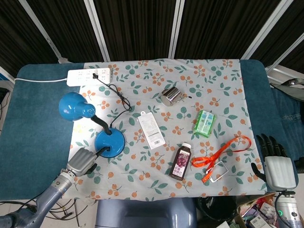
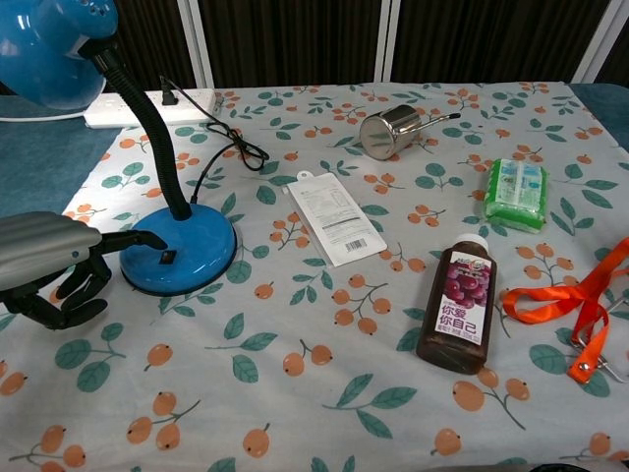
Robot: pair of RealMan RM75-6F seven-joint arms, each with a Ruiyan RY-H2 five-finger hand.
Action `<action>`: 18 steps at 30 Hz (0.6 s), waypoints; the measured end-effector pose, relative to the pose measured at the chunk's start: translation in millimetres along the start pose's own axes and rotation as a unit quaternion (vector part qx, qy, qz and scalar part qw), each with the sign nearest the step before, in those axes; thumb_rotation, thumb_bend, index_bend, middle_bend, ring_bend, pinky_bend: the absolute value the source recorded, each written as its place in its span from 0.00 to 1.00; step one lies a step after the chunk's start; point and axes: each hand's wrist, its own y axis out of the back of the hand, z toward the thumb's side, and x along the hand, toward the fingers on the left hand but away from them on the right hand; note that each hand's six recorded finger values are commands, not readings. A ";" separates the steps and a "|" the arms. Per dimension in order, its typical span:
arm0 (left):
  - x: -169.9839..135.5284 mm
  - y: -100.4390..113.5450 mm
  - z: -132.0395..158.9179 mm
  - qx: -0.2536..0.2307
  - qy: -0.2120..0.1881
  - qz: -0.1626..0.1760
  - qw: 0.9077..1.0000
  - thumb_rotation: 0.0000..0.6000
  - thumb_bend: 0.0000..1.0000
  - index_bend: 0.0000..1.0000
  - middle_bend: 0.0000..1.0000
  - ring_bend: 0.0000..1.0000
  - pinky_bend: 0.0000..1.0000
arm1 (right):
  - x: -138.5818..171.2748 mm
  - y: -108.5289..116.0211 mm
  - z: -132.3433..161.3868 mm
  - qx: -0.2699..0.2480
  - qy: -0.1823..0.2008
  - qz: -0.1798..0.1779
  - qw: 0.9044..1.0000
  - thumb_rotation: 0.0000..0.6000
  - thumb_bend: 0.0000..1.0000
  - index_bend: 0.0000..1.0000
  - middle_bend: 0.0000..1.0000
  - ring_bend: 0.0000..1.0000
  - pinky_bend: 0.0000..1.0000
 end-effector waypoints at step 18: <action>2.2 -4.1 1.2 -0.001 -0.003 -0.005 1.000 1.00 0.48 0.10 0.74 0.65 0.73 | 0.0 -0.2 -0.3 0.000 0.000 0.001 1.000 1.00 0.22 0.01 0.06 0.07 0.17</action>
